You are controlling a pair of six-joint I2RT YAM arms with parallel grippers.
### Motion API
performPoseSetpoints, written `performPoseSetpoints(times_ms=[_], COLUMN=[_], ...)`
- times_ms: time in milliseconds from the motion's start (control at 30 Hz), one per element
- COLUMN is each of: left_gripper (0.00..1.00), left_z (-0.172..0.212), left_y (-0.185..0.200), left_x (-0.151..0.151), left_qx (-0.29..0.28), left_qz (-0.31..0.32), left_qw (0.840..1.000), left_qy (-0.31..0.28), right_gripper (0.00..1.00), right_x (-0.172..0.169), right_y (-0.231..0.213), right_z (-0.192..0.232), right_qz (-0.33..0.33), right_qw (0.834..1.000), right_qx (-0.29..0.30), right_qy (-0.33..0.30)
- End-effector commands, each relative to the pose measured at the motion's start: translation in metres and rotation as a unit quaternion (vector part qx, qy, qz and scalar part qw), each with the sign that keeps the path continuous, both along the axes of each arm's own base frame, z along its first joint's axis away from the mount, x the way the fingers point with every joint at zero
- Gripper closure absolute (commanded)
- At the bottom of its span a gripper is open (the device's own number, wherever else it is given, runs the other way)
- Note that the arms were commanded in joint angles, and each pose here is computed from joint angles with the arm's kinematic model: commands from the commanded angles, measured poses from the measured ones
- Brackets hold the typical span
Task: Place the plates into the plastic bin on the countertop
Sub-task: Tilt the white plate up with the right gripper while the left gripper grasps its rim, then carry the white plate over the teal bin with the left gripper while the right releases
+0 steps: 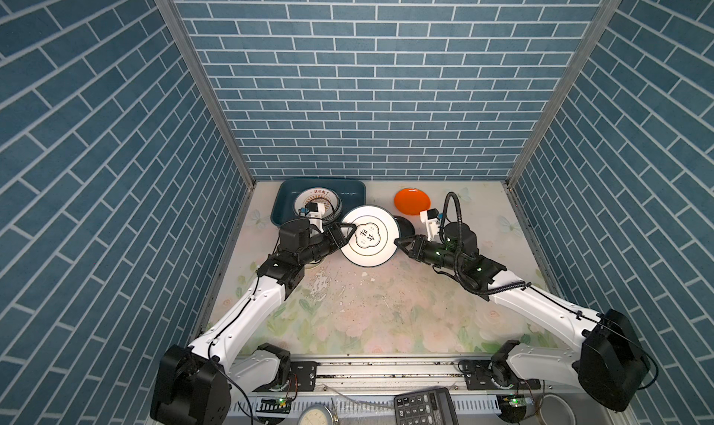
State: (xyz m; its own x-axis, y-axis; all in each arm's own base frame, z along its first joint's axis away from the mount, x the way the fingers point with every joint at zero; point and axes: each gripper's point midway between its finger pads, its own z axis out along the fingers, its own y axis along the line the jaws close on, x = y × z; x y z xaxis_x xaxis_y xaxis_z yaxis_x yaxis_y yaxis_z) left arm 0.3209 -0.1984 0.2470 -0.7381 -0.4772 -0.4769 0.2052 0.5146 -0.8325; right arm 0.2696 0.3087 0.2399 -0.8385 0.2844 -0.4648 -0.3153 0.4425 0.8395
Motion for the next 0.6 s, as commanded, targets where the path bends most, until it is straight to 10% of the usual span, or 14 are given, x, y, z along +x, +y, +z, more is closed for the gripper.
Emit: performPoseSetpoints(times_ms=[0,167,433,567], left_gripper=[0.75,1.00,1.00,1.00], left_z=[0.007,0.004,0.010,0.010], left_y=[-0.005,0.001,0.010,0.015], left_x=[-0.003,-0.006,-0.006,-0.004], left_qx=[0.011,0.028,0.046,0.058], left_qz=[-0.019,-0.009,0.011,0.023], left_qw=[1.000,0.999,0.999,0.998], left_qy=[-0.020,-0.018,-0.020,-0.019], right_gripper=[1.00,1.00,0.27,0.14], right_x=[0.009,0.015,0.022,0.024], right_y=[0.012,0.024,0.022,0.015], right_z=[0.037,0.049,0.038,0.031], right_qz=[0.006,0.027,0.025,0.013], right_qw=[0.999,0.998,0.999,0.999], right_qx=[0.049,0.054,0.044,0.034], right_qy=[-0.020,-0.025,-0.015,-0.012])
